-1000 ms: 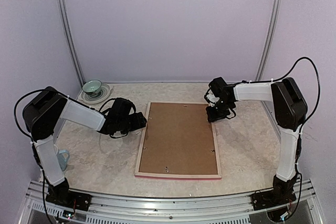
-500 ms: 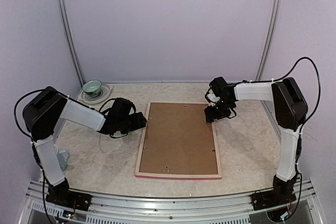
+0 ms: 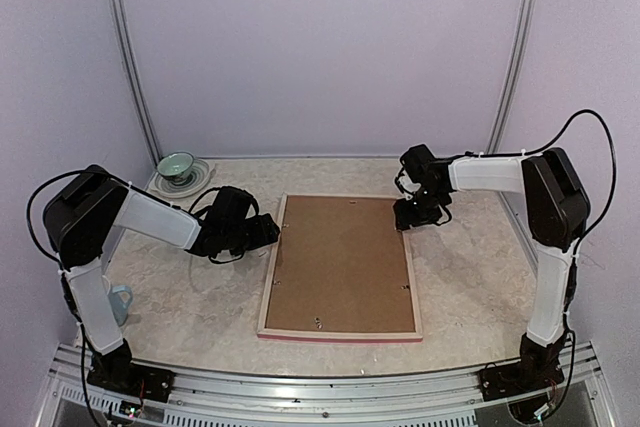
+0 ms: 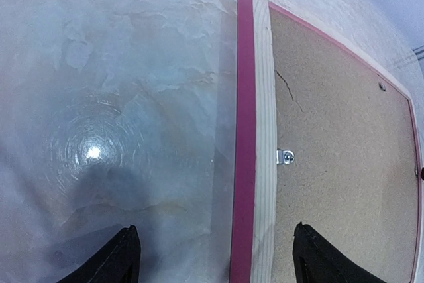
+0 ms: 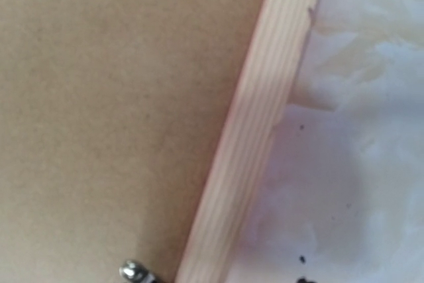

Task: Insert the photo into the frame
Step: Press the fastener onto the backboard.

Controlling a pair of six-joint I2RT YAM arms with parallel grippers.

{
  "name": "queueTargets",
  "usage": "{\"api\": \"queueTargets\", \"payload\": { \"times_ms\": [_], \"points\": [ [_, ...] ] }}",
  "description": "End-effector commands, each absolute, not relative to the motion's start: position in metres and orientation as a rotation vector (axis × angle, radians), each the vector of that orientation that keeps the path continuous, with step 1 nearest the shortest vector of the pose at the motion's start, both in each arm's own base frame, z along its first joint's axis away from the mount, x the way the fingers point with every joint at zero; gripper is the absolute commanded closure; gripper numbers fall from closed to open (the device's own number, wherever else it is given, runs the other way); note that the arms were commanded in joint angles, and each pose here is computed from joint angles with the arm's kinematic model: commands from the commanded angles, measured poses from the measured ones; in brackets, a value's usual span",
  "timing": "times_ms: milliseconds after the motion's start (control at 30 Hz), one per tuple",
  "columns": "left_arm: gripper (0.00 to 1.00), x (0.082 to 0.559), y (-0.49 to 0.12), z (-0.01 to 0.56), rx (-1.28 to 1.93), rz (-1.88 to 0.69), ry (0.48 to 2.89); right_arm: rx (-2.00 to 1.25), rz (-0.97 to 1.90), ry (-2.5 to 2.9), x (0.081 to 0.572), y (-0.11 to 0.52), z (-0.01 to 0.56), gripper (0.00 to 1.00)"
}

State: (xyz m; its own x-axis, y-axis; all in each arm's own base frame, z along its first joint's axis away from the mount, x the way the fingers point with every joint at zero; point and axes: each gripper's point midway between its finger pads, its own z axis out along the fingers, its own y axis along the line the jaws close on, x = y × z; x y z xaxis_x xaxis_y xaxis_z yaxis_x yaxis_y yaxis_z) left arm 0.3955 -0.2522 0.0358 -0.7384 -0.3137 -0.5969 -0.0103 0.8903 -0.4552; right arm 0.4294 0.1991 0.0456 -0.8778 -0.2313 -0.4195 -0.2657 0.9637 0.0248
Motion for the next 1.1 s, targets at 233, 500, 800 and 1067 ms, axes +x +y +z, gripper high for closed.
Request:
{"api": "queueTargets", "payload": {
  "times_ms": [233, 500, 800, 1067],
  "points": [
    [0.22, 0.382, -0.252, 0.015, -0.214, -0.543, 2.420, -0.276, 0.114, 2.678, 0.423, 0.194, 0.052, 0.49],
    [0.22, 0.376, -0.250, 0.004, -0.210, -0.520, 2.439, -0.275, 0.117, 2.704, 0.413, 0.199, 0.038, 0.52],
    [0.32, 0.374, -0.247, -0.011, -0.197, -0.484, 2.467, -0.241, 0.113, 2.681, 0.421, 0.201, 0.037, 0.56],
    [0.34, 0.372, -0.253, -0.018, -0.149, -0.462, 2.485, -0.244, 0.109, 2.665, 0.427, 0.203, 0.043, 0.56]
  ]
}}
